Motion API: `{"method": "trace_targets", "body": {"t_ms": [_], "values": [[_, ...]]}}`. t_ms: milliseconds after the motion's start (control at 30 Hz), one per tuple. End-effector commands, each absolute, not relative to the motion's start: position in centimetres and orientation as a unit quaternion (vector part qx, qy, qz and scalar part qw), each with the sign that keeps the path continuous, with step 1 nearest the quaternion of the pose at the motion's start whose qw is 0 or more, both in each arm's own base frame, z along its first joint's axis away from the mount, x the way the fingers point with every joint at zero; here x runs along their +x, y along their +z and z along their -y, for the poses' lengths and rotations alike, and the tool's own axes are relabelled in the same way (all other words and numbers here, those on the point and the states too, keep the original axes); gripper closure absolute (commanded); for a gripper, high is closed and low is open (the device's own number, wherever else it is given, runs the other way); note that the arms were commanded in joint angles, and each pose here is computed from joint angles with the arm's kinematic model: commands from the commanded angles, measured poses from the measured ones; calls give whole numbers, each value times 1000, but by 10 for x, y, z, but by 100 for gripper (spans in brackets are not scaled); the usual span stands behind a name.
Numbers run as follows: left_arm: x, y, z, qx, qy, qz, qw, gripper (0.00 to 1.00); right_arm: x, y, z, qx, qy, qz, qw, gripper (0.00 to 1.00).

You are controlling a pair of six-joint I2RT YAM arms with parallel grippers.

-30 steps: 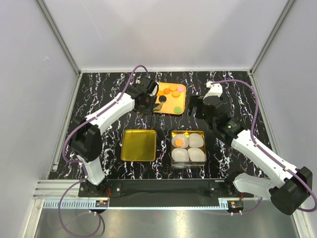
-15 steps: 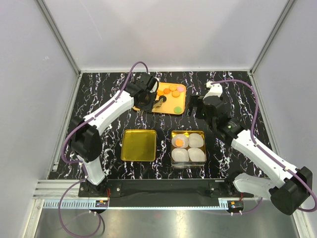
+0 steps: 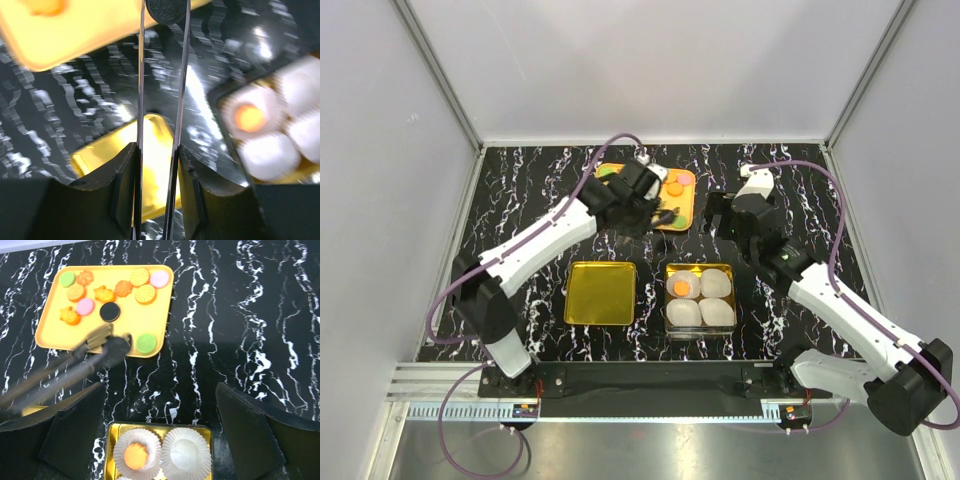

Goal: Pack the cookies

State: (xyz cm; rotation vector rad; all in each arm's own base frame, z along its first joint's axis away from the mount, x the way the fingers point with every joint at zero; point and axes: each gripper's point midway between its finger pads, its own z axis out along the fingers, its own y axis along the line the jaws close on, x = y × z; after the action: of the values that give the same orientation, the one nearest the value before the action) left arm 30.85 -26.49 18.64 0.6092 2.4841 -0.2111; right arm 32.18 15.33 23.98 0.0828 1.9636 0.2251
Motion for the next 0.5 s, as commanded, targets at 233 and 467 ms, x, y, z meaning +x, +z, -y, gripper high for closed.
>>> {"method": "trace_targets", "body": {"t_ms": [233, 467], "values": [[209, 225, 337, 310, -177, -885, 301, 64, 317, 287, -126, 87, 74, -797, 593, 0], [173, 204, 349, 334, -194, -882, 271, 62, 316, 285, -123, 89, 67, -799, 590, 0]]}}
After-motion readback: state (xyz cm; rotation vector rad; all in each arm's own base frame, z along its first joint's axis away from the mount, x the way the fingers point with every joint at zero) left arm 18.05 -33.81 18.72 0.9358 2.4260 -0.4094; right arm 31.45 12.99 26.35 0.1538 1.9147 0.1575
